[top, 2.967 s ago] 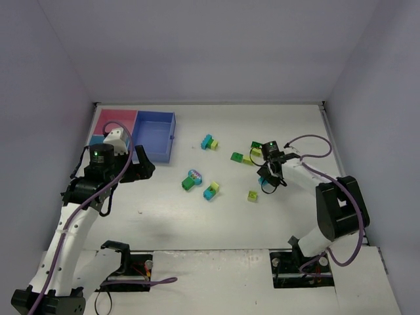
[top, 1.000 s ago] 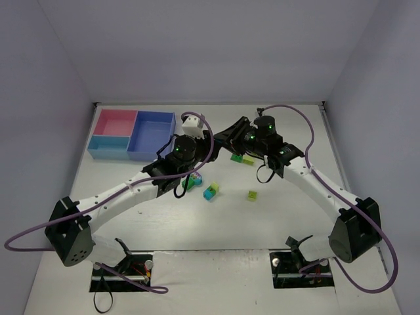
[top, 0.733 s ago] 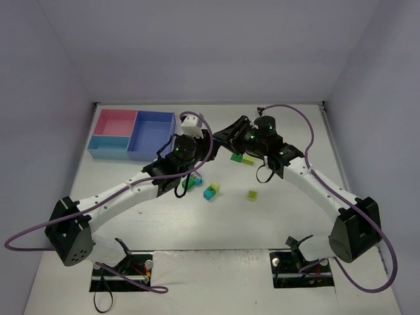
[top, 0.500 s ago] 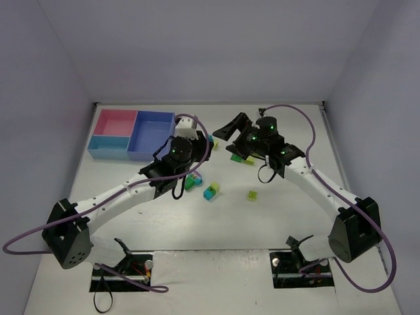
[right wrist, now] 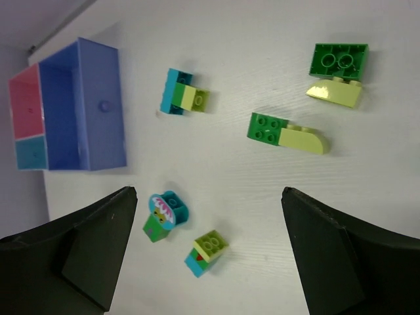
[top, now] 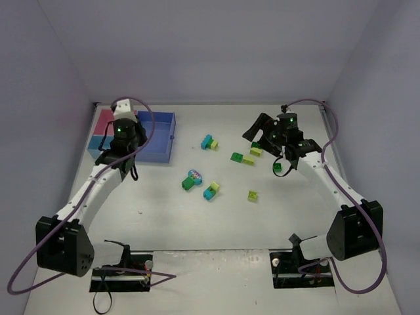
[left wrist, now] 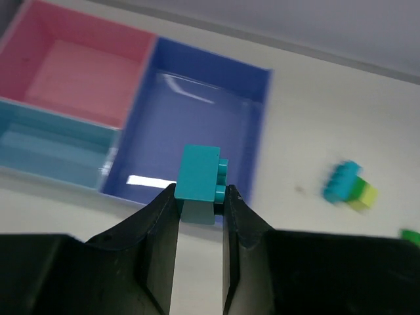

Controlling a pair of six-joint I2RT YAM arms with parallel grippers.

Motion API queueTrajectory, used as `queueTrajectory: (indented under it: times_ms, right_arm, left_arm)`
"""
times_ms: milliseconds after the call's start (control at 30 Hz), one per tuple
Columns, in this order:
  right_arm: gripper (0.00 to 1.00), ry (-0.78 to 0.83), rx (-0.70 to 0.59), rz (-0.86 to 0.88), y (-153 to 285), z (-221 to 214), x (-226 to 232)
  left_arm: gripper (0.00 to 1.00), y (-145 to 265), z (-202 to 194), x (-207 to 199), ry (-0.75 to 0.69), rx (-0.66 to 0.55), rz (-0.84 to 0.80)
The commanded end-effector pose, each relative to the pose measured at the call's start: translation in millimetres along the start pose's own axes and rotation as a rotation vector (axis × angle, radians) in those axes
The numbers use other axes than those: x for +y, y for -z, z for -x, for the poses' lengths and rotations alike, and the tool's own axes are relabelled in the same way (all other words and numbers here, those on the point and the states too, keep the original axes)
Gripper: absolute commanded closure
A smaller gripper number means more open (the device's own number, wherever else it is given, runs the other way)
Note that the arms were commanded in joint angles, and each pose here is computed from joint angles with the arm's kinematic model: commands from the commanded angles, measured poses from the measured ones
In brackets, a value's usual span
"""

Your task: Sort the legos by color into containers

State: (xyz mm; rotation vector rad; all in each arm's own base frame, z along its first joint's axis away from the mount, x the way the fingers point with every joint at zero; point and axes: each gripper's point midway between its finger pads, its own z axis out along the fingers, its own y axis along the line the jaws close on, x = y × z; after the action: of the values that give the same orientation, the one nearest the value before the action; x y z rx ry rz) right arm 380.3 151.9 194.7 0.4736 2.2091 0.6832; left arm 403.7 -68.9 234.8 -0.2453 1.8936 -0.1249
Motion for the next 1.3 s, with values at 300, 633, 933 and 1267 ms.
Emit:
queueTrajectory:
  times_ms: [300,633,933,1267]
  right_arm:
    - [0.11,0.241,-0.002,-0.034,16,-7,-21]
    - [0.10,0.231,0.023,-0.081,25,-26,-42]
    - [0.09,0.235,0.023,-0.131,32,-30,-56]
    - [0.19,0.205,-0.007,-0.197,35,-13,-69]
  left_arm:
    - [0.91,-128,69,133,-0.047,0.059,0.267]
    - [0.59,-206,47,158,-0.095,0.172,0.322]
    - [0.36,-185,57,123,-0.077,0.170,0.210]
    - [0.36,-41,18,-79,-0.226,0.216,-0.245]
